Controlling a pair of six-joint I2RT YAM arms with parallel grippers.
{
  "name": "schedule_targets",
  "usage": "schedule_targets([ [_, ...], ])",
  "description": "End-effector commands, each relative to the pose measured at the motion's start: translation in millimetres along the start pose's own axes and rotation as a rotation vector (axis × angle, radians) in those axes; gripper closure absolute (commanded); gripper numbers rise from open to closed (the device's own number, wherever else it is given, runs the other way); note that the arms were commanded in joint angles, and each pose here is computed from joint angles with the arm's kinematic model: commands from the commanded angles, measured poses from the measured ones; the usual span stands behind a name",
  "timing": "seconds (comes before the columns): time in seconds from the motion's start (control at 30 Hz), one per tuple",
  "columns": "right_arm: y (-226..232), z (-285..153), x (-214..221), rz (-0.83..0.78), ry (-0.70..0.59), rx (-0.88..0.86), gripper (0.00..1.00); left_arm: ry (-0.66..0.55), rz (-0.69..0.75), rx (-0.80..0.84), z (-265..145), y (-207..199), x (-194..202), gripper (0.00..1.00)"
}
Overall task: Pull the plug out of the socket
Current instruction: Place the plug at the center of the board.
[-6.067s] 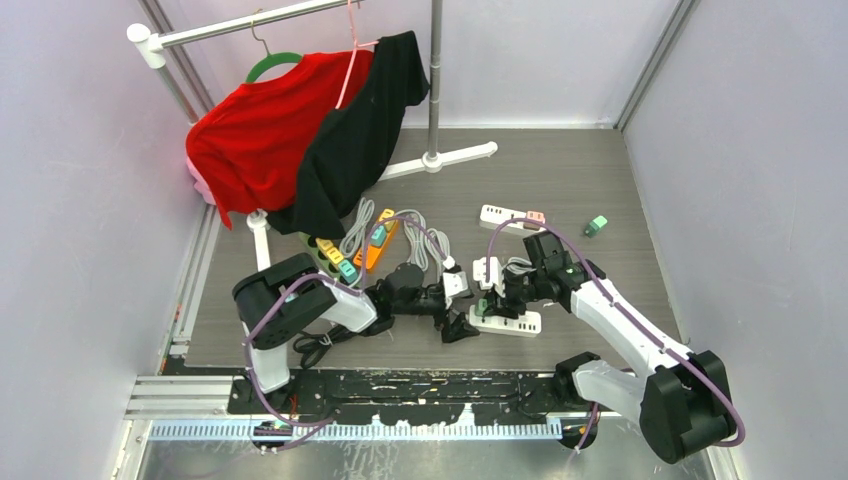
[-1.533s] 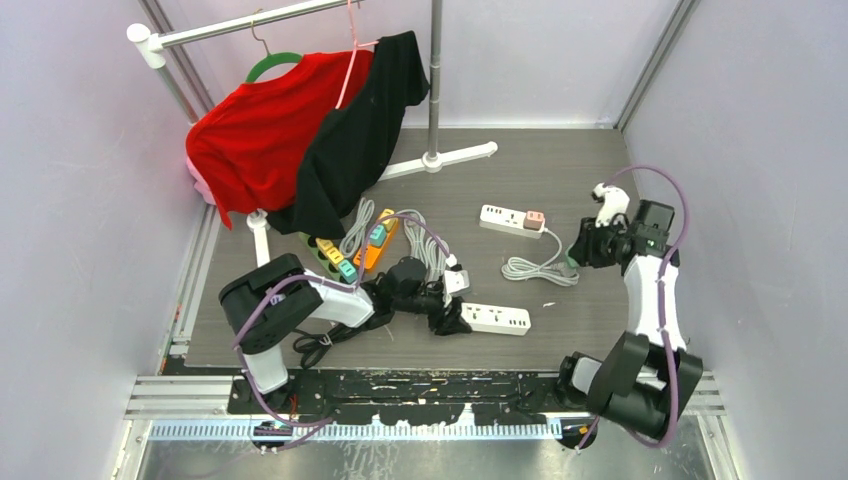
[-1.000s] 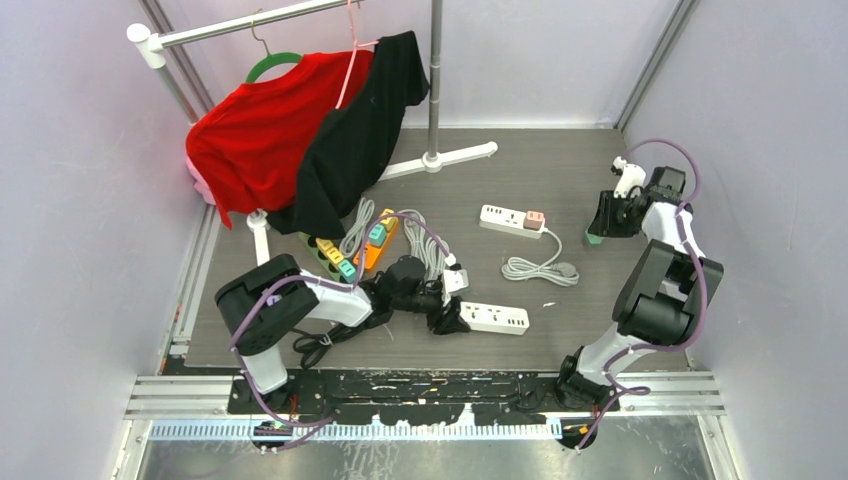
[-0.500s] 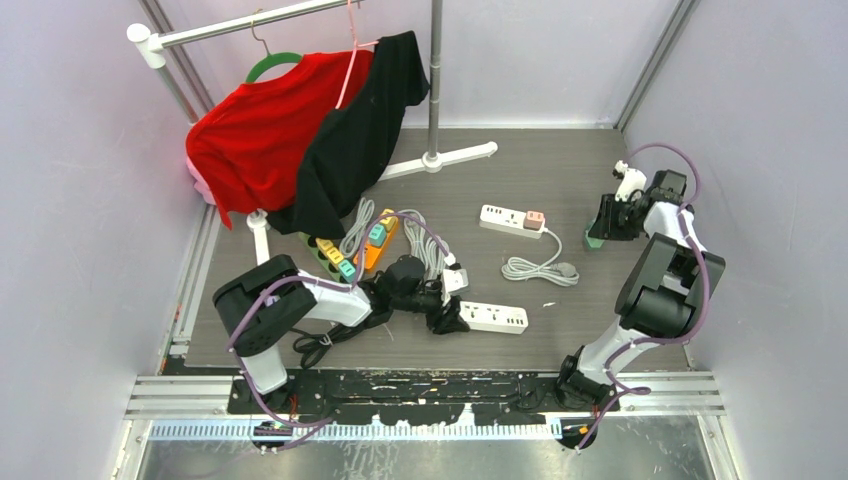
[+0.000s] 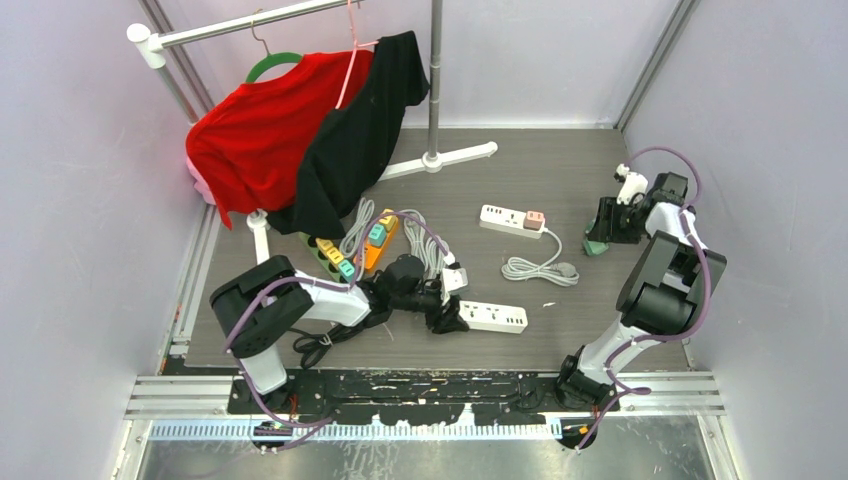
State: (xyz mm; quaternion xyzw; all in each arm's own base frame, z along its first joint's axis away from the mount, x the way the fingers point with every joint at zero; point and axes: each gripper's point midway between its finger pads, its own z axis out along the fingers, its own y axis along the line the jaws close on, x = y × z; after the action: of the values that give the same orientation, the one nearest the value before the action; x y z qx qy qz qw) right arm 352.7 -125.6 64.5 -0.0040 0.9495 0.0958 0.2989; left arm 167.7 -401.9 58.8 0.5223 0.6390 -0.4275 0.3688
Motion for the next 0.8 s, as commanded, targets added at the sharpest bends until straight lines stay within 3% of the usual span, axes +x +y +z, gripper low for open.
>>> schedule_targets([
  [0.0,-11.6,-9.5,-16.9,-0.031,-0.035,0.038,0.46,-0.12,0.078,-0.004,-4.5,2.3,-47.6,1.0],
  [0.2,-15.5,-16.1,-19.5,-0.048,-0.034,0.046,0.44,-0.124,0.08,-0.005,-5.3,2.1,-50.0,1.0],
  [0.37,4.9,-35.8,-26.9,-0.113,-0.033,-0.048,0.42,-0.131,0.085,-0.006,-6.6,1.7,-53.6,1.0],
  [0.6,69.0,-83.9,-32.2,-0.345,-0.129,-0.3,0.38,-0.143,0.099,-0.004,-7.6,1.2,-62.0,1.0],
  [0.77,127.4,-124.1,-12.5,-0.578,-0.216,-0.531,0.28,-0.152,0.117,-0.004,-11.1,-0.3,-72.3,1.0],
])
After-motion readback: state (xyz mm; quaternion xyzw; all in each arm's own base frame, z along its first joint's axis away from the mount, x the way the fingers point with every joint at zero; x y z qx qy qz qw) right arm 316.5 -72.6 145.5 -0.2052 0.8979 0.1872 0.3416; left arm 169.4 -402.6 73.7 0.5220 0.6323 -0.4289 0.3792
